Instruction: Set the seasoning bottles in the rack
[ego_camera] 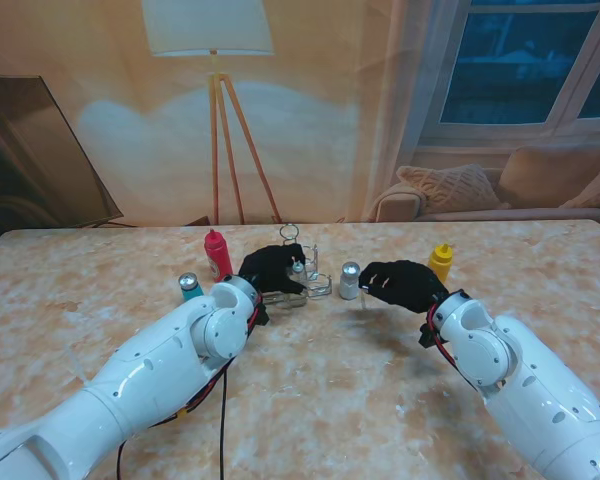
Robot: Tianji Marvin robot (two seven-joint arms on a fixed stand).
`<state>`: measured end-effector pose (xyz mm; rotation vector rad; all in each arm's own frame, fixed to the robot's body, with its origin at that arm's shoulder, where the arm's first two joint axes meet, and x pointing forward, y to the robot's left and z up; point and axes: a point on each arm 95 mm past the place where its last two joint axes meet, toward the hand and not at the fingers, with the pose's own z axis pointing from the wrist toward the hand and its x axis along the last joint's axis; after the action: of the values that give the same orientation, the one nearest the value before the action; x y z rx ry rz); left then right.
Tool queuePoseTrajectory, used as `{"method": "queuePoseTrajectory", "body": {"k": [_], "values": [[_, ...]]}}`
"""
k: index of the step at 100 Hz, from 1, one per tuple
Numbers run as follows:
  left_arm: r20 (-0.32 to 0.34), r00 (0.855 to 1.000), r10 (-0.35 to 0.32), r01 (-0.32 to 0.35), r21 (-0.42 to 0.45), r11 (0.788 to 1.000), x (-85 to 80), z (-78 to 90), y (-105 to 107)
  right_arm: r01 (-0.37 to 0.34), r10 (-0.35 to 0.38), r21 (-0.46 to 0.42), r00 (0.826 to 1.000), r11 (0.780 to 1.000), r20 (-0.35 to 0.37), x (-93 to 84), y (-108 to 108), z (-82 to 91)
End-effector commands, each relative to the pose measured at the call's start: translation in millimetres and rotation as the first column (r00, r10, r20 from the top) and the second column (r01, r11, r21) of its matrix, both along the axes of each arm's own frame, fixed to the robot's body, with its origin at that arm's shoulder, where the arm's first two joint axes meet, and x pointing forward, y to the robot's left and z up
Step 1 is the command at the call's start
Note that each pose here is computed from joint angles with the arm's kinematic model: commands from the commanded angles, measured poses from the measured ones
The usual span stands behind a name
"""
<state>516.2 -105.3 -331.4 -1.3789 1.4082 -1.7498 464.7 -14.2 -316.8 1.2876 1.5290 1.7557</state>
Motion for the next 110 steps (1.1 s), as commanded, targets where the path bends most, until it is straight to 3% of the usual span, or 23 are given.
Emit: {"method": "queuePoseTrajectory", "body": {"k": [1,36,110], "values": [[-0.010,1.000,-0.007,0.007,-0.004,1.000,1.7,1.8,1.2,-0.007,0.007,-0.005,1.000,1.000,-0.019,-2.6,2.9,-4.5],[-0.009,0.999,-0.036,0.036,-0.016,0.999,3.9,1.5,6.3,-0.007,0.007,-0.004,1.000,1.000,-0.020,-2.6,2.9,-4.6],[0.027,0.999,-0.032,0.032,-0.003,0.999,-1.0,3.6,13.2,-0.008,0.008,-0.007,1.000,1.000,-0.022,-1.4,3.4,-5.1]]}}
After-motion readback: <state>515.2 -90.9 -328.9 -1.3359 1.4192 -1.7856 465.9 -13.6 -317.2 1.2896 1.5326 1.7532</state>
